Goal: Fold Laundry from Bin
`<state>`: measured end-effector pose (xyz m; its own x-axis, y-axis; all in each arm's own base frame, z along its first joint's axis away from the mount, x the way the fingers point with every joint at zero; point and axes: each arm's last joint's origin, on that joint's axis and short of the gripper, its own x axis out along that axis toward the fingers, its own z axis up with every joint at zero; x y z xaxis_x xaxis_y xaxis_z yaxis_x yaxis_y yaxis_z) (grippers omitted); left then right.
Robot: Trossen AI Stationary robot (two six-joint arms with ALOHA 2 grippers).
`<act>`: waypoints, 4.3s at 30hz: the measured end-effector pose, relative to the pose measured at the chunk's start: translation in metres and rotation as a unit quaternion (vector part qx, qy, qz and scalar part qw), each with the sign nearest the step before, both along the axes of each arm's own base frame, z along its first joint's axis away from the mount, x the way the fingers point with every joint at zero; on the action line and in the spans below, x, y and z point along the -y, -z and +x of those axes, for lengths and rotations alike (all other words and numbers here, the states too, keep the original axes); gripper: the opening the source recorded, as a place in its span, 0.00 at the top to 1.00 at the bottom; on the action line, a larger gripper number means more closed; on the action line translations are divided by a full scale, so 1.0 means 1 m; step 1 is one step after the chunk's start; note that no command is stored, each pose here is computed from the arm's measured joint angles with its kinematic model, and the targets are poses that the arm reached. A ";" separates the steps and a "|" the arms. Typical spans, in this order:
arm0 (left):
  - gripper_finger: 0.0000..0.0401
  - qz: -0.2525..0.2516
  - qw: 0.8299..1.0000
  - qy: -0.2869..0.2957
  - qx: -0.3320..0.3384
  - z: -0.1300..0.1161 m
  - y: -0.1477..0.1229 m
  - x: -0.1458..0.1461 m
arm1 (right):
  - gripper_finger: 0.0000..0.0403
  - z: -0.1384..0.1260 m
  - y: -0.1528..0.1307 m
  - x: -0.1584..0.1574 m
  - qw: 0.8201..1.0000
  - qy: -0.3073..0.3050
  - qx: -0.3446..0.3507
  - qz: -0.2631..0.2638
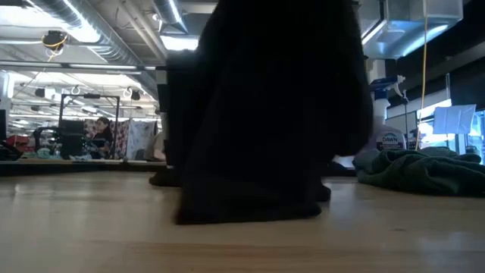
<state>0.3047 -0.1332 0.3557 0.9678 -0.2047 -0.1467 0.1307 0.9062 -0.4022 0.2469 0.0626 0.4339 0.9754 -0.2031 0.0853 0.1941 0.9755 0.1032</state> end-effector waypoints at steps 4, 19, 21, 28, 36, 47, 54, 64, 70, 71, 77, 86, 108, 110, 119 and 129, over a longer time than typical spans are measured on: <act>1.00 -0.020 0.999 0.036 -0.014 -0.055 -0.056 0.001 | 0.99 -0.020 -0.015 0.002 0.996 0.030 -0.068 -0.042; 1.00 0.073 0.986 -0.148 -0.023 -0.150 -0.107 -0.048 | 0.99 -0.024 0.011 0.001 0.972 0.057 -0.219 -0.057; 1.00 0.083 0.990 -0.104 -0.037 -0.145 -0.101 -0.043 | 0.99 -0.015 0.029 0.000 0.969 0.052 -0.239 -0.034; 1.00 0.089 0.994 -0.034 -0.059 -0.137 -0.091 -0.034 | 0.79 0.031 0.101 0.004 0.951 0.007 -0.306 0.040; 1.00 0.039 0.994 0.061 -0.078 -0.135 -0.089 -0.026 | 0.52 0.094 0.170 0.016 0.946 -0.050 -0.320 -0.001; 1.00 0.044 0.994 0.042 -0.092 -0.135 -0.085 -0.023 | 0.50 0.134 0.227 0.017 0.926 -0.190 -0.327 0.022; 1.00 0.045 0.994 0.038 -0.092 -0.135 -0.085 -0.024 | 0.50 0.149 0.257 0.017 0.929 -0.172 -0.329 0.014; 1.00 0.038 0.994 0.037 -0.095 -0.136 -0.085 -0.024 | 0.96 0.130 0.198 0.020 0.946 -0.175 -0.268 -0.046; 1.00 0.018 0.995 0.030 -0.097 -0.147 -0.088 -0.030 | 0.99 0.062 0.093 0.021 0.959 -0.116 -0.241 -0.097; 1.00 0.020 0.995 0.027 -0.096 -0.149 -0.089 -0.031 | 0.98 0.049 0.077 0.020 0.960 -0.102 -0.239 -0.099; 1.00 0.030 0.996 -0.012 -0.083 -0.164 -0.093 -0.045 | 0.99 -0.016 0.001 0.005 0.967 -0.098 -0.224 -0.076; 1.00 0.029 0.995 -0.077 0.053 -0.191 -0.166 -0.083 | 0.99 -0.077 -0.114 0.002 0.989 -0.042 -0.105 -0.097; 1.00 0.222 0.947 -0.218 -0.083 -0.177 -0.149 -0.100 | 1.00 -0.074 -0.072 0.010 0.938 0.145 -0.274 -0.153; 1.00 0.240 0.935 -0.241 -0.101 -0.171 -0.142 -0.101 | 1.00 -0.072 -0.061 0.009 0.927 0.166 -0.294 -0.164; 1.00 0.158 0.963 -0.150 -0.156 -0.145 -0.113 -0.088 | 0.99 -0.055 -0.027 -0.008 0.940 0.030 -0.338 -0.044; 1.00 -0.080 0.970 0.224 0.058 -0.124 -0.161 -0.007 | 0.99 -0.081 -0.084 -0.071 0.925 -0.312 -0.169 0.133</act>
